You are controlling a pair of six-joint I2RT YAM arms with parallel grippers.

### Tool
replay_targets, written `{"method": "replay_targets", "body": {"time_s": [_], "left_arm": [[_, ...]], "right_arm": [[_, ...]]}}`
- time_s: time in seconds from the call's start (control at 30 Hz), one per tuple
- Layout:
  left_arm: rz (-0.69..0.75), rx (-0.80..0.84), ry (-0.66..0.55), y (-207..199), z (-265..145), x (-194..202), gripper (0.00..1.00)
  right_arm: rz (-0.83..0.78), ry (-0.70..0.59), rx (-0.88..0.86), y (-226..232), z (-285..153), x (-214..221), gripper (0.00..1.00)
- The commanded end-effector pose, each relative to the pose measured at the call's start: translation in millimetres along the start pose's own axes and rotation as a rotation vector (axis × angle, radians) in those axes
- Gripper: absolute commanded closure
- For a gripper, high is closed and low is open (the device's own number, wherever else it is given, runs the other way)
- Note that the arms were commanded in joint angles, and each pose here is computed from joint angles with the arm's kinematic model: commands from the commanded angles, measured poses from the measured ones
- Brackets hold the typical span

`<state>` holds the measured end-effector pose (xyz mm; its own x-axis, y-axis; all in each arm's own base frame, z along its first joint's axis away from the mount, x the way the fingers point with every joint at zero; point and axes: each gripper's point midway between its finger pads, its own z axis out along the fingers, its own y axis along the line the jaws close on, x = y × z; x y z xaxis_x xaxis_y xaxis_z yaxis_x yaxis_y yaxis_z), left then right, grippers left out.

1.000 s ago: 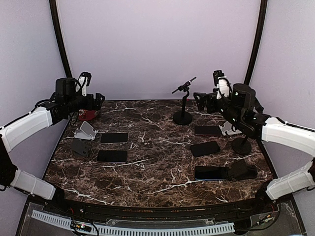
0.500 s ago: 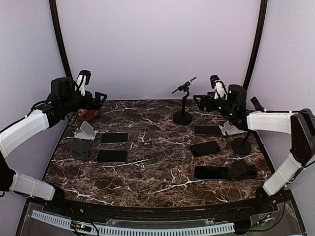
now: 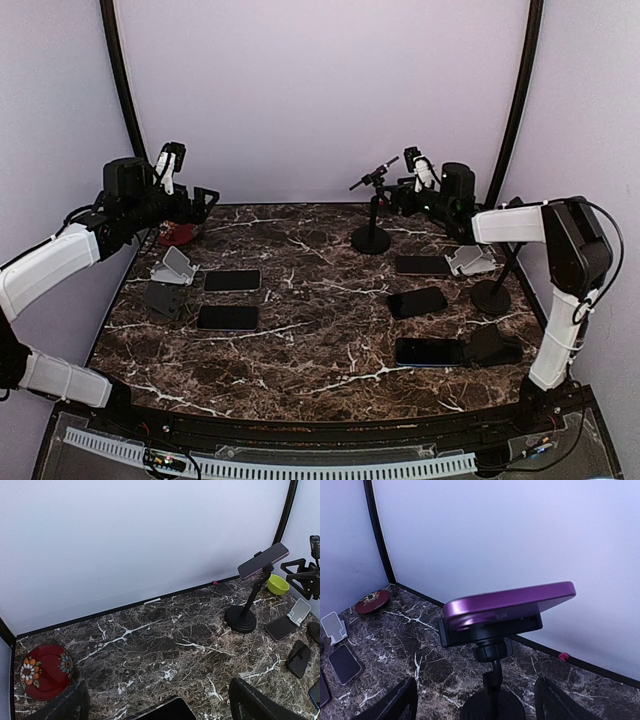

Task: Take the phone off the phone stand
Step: Pick up the phone stand with the phone from the corner of the board.

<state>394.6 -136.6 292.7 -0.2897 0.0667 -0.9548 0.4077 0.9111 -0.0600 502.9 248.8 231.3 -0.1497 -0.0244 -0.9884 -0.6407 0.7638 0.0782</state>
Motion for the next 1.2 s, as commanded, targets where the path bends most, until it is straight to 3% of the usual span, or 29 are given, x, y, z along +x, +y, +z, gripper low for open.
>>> {"method": "replay_targets", "body": {"time_s": [0.0,0.3,0.8,1.17], "left_arm": [[0.006,0.024,-0.047,-6,-7,-11,0.01],[0.01,0.043,-0.051,-9,-6,-12,0.01],[0.028,0.051,-0.035,-10,-2,-9,0.01],[0.036,0.054,-0.029,-10,1,-8,0.01]], "right_arm": [[-0.056,-0.039,-0.005,-6,15,-12,0.21],[-0.111,0.009,0.024,-18,31,8,0.26],[-0.168,-0.115,-0.033,-12,39,10,0.52],[-0.176,-0.126,-0.062,-14,44,12,0.67]]}}
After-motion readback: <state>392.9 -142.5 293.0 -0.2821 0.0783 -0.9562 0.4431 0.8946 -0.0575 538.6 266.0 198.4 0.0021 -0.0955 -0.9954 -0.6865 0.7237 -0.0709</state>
